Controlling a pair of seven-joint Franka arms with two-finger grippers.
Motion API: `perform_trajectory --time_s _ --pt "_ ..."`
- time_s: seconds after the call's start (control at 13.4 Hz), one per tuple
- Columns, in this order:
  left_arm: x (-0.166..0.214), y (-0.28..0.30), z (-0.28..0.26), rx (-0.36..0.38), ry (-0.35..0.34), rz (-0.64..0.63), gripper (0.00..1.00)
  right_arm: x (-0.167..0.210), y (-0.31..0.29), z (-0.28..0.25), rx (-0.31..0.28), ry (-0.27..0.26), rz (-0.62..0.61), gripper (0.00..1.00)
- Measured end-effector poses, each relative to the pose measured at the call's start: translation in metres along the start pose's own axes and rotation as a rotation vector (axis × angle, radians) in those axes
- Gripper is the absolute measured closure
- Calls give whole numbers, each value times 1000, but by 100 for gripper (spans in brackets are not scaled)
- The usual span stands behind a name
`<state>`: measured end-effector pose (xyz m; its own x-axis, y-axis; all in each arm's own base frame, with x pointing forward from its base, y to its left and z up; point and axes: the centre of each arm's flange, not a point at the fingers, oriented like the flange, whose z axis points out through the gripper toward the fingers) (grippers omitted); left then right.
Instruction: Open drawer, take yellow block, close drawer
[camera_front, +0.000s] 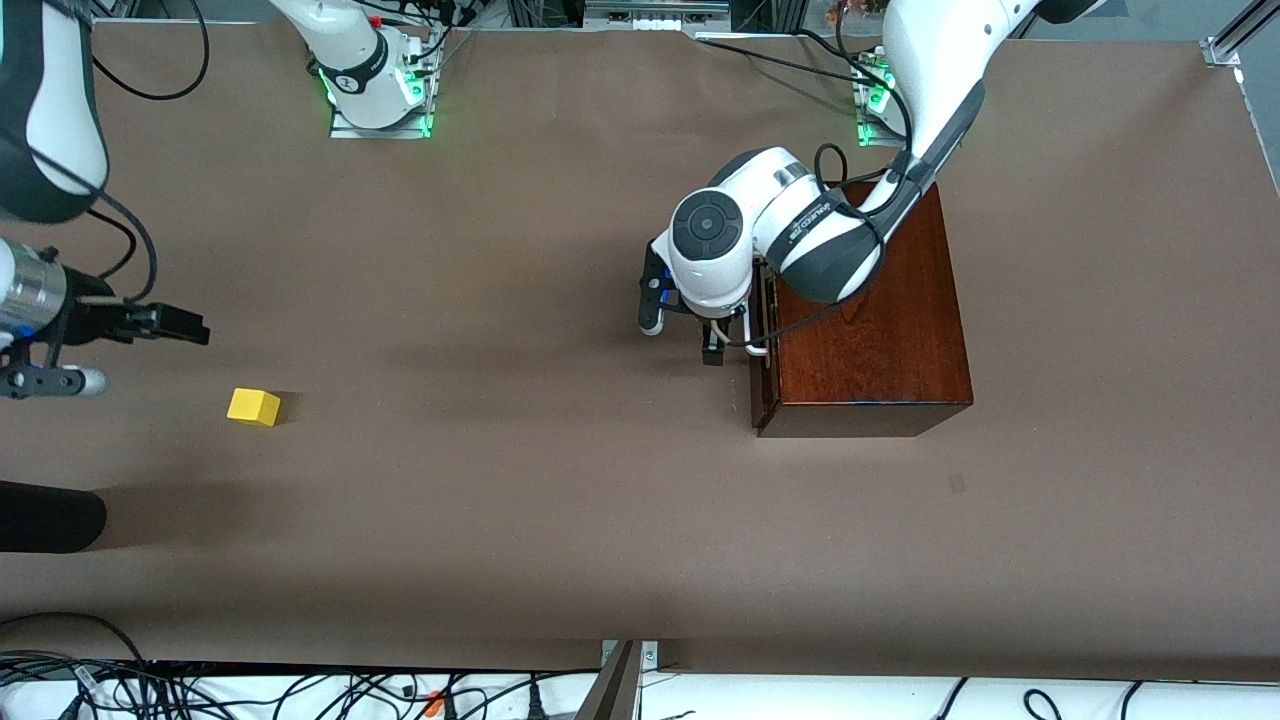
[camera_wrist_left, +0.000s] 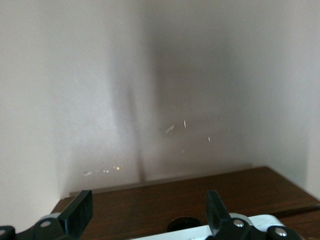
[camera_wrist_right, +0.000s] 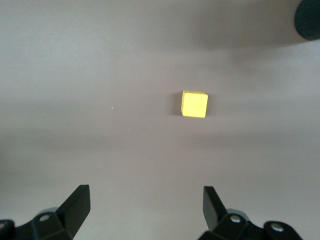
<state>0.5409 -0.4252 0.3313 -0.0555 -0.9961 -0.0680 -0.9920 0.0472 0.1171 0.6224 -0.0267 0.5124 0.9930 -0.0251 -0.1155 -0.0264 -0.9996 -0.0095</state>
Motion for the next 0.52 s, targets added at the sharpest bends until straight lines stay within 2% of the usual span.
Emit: perform_trajectory --time_s 0.15,0.3,0.52 --pt "-7 -1 -35 2 66 -112 0 -17 -14 -25 -15 15 -7 0" --pt "-39 -6 -69 -46 115 -263 0 -31 -22 -46 -25 28 -14 0" --pt "-140 -21 -127 -107 88 -444 0 -45 -23 -65 -34 48 -15 0"
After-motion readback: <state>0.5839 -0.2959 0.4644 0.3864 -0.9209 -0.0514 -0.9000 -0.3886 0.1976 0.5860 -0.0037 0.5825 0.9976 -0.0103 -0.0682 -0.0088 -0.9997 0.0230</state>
